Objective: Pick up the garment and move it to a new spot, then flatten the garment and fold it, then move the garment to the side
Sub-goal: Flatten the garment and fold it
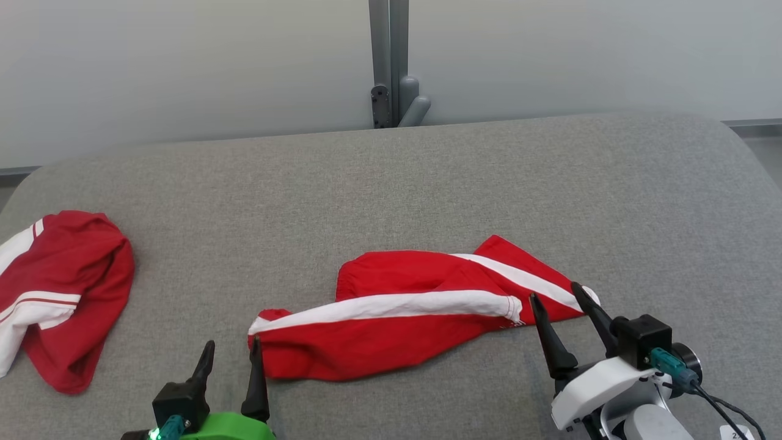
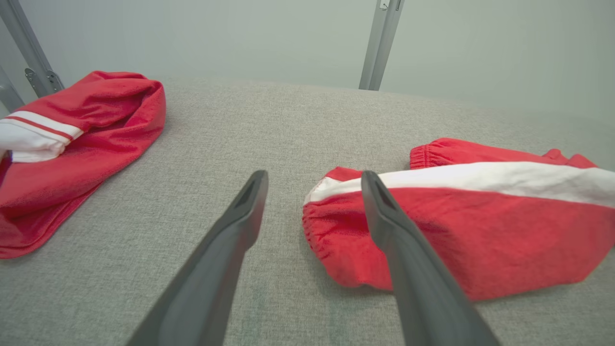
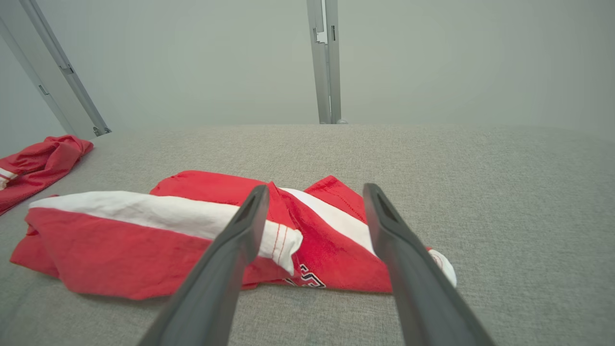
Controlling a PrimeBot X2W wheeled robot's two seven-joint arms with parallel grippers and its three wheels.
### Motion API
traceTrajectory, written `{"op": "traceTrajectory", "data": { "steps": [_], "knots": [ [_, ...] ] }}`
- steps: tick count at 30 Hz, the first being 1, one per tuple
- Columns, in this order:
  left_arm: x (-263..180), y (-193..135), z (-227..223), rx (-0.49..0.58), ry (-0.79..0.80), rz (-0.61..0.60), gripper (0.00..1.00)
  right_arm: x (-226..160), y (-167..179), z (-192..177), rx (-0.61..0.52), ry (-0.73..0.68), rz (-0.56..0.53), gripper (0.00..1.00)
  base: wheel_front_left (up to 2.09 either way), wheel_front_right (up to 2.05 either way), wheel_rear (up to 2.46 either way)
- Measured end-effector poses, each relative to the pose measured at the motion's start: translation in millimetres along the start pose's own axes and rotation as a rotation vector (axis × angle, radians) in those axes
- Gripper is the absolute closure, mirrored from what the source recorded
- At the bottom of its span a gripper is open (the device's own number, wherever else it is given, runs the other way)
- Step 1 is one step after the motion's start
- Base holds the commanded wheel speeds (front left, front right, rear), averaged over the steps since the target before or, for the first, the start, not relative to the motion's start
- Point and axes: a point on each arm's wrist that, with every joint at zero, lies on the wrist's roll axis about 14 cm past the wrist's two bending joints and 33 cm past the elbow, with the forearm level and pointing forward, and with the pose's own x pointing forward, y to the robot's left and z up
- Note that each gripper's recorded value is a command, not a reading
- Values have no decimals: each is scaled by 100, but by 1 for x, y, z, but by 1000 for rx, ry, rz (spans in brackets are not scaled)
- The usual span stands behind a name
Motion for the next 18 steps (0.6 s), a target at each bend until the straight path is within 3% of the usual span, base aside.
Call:
{"op": "traceTrajectory", "data": {
  "steps": [18],
  "knots": [
    [-11,0,-1,-33,-2,-6,0,-14,5,-15,17,41,-5,0,0,0,0]
  ]
}}
